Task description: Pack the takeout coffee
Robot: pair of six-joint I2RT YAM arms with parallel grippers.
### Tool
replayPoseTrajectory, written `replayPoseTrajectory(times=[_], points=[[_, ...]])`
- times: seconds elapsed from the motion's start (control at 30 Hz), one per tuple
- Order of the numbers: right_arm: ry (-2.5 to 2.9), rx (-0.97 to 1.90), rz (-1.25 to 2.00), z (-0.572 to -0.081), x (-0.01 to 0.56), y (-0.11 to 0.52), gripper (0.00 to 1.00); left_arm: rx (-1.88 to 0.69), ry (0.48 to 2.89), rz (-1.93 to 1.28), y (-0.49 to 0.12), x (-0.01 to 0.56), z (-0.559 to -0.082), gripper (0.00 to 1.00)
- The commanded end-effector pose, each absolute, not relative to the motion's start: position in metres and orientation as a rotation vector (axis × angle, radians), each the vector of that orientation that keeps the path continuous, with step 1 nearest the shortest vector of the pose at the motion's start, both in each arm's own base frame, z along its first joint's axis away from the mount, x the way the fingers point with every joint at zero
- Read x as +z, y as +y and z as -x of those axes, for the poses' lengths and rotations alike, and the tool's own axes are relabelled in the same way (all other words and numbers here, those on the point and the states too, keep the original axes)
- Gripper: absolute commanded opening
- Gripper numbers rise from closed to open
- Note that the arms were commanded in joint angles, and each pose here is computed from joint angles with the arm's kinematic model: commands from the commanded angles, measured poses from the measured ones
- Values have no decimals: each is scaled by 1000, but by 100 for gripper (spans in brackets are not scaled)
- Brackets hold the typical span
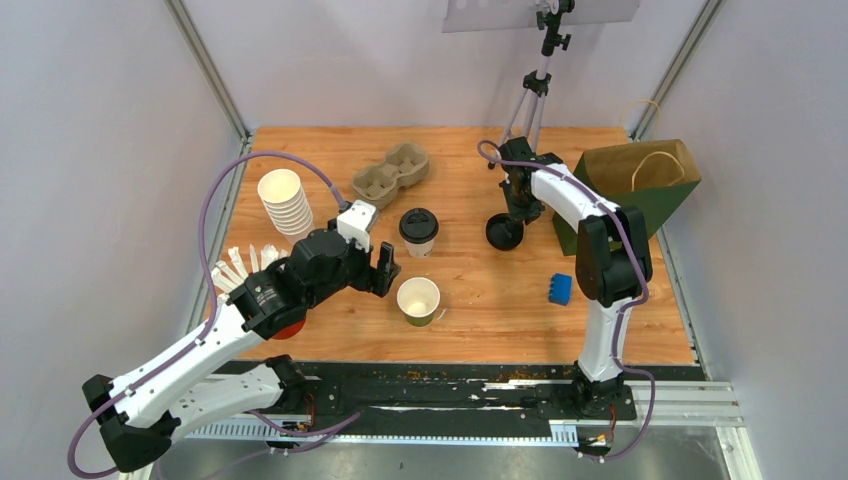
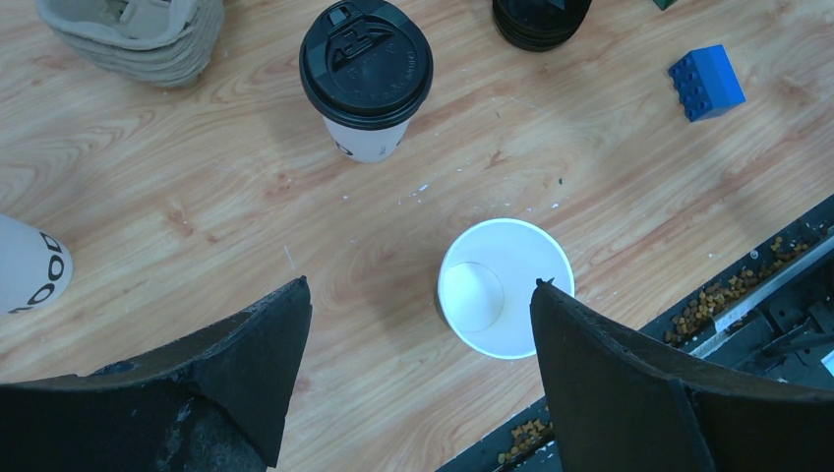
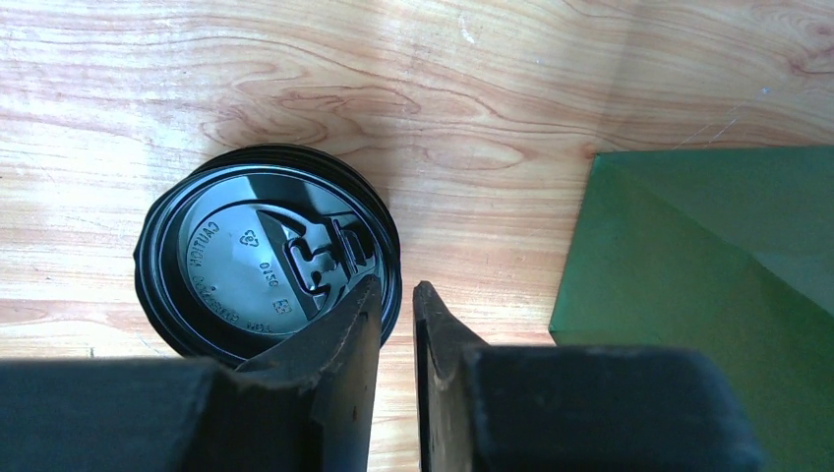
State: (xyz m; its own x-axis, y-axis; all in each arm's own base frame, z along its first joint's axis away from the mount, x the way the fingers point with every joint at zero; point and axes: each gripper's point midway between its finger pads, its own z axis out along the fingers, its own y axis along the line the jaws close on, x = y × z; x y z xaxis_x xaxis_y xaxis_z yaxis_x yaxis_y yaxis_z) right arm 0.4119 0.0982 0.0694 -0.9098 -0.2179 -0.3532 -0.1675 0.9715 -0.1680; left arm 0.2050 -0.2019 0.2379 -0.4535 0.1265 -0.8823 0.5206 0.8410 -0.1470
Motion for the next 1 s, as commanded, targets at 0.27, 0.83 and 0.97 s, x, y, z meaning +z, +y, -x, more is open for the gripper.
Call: replayPoseTrajectory(times=[0.27, 0.83, 0.97], points=[[2697, -168, 283, -422, 78, 105, 20, -508, 1974, -473, -203, 253, -206, 89], [2710, -165, 294, -421, 72, 106, 19, -503, 1978, -474, -202, 251, -206, 89], [2713, -166, 293, -421, 71, 106, 19, -503, 1977, -472, -202, 251, -206, 89]])
